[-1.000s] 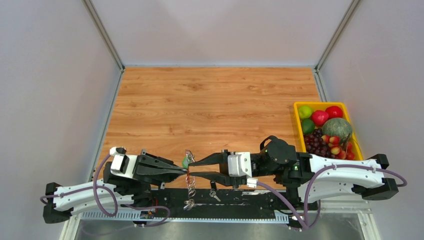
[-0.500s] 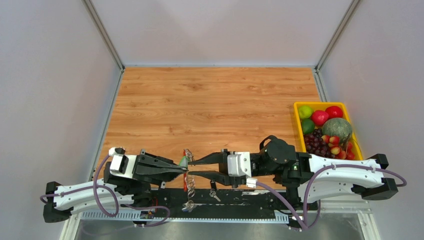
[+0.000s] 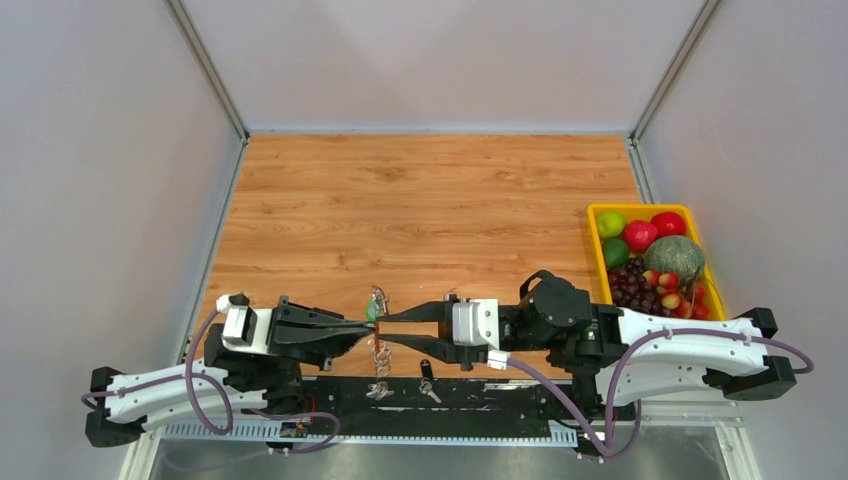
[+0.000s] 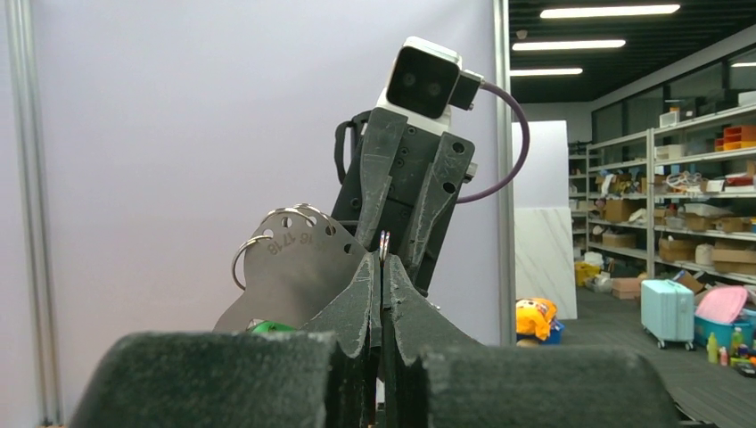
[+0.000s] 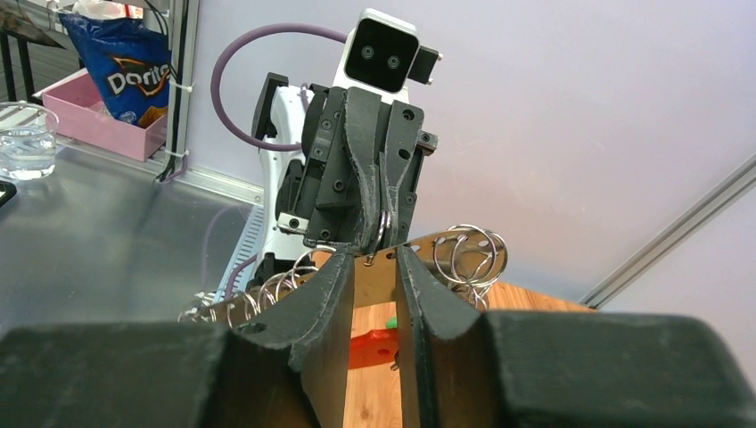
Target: Put the keys on the keyring
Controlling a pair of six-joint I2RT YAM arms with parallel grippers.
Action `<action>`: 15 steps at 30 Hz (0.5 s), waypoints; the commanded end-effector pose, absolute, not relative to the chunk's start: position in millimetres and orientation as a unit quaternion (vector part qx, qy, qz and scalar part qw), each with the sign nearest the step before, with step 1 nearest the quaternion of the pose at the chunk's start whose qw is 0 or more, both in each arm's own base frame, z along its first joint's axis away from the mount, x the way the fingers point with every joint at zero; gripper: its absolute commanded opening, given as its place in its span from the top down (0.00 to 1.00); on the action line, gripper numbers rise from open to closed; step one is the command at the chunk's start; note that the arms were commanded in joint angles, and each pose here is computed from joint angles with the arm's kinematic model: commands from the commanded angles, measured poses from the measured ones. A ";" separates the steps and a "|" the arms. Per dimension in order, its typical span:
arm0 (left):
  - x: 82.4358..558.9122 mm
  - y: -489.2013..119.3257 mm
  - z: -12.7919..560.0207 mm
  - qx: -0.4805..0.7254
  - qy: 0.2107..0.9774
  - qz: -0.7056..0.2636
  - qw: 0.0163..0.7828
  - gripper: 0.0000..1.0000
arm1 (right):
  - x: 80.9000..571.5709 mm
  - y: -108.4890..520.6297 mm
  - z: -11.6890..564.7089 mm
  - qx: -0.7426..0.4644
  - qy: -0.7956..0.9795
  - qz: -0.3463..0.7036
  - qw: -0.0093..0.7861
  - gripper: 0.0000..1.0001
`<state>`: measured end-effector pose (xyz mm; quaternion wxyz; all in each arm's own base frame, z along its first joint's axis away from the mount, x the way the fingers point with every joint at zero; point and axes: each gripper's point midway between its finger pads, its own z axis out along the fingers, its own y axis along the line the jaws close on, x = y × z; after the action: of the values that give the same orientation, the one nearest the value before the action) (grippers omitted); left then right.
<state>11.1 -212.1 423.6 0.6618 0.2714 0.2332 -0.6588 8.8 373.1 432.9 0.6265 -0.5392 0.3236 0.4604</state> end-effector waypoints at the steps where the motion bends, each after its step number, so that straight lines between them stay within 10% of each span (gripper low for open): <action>1: 26.1 -221.2 411.2 0.268 0.272 -0.635 0.671 1.00 | 0.3 365.9 456.7 -0.520 0.299 0.486 0.635 0.75; 15: 19.8 -221.6 414.7 0.271 0.256 -0.649 0.664 1.00 | 1.9 377.0 449.0 -0.528 0.307 0.480 0.630 0.91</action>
<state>15.2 -213.3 421.4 0.6655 0.2672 0.2416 -0.6537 10.4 373.4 434.0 0.6296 -0.5360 0.3251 0.4589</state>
